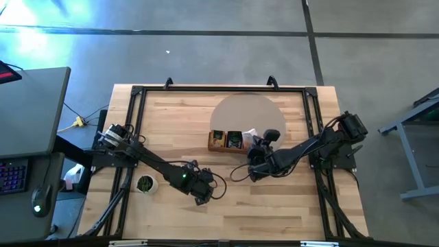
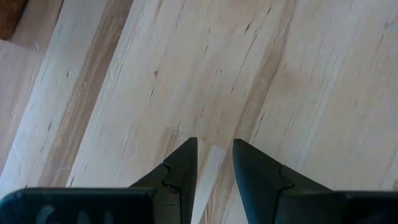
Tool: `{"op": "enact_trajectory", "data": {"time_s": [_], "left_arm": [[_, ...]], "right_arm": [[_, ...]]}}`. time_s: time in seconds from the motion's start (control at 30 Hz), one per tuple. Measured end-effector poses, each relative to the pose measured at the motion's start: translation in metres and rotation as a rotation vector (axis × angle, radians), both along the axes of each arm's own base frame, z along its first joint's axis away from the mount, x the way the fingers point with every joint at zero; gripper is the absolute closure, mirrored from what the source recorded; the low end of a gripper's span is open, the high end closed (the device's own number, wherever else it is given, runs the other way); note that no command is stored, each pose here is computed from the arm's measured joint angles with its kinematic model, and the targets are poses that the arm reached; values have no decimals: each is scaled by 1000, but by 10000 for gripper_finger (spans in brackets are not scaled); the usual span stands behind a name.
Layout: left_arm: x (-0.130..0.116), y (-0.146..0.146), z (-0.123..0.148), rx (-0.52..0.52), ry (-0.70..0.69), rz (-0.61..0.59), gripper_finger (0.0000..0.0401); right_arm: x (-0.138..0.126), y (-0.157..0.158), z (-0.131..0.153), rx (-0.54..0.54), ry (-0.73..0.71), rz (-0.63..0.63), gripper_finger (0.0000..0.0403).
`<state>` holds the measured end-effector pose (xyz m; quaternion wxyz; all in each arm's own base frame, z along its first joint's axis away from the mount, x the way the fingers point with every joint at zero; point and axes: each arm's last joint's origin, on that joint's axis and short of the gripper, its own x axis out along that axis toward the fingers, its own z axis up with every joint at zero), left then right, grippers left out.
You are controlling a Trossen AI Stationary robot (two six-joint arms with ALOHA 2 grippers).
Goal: Pick & Place Tea
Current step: Put the white tea bag into the right section of the wooden organizer, then return to Home Position
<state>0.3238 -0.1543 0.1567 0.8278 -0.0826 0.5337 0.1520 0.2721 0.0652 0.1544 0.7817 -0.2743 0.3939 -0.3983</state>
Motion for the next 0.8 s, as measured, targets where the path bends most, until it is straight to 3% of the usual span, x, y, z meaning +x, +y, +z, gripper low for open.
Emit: {"op": "enact_trajectory", "data": {"time_s": [0.13, 0.37, 0.6, 0.8], "left_arm": [[0, 0, 0, 0, 0, 0, 300], [0, 0, 0, 0, 0, 0, 300], [0, 0, 0, 0, 0, 0, 300], [-4, 2, 0, 17, 35, 0, 300]], "right_arm": [[0, 1, -2, 60, 43, 25, 391], [0, 2, -2, 61, 44, 28, 352], [-1, 7, -5, 182, 55, 48, 308], [-4, 15, 7, 138, 17, 74, 289]]}}
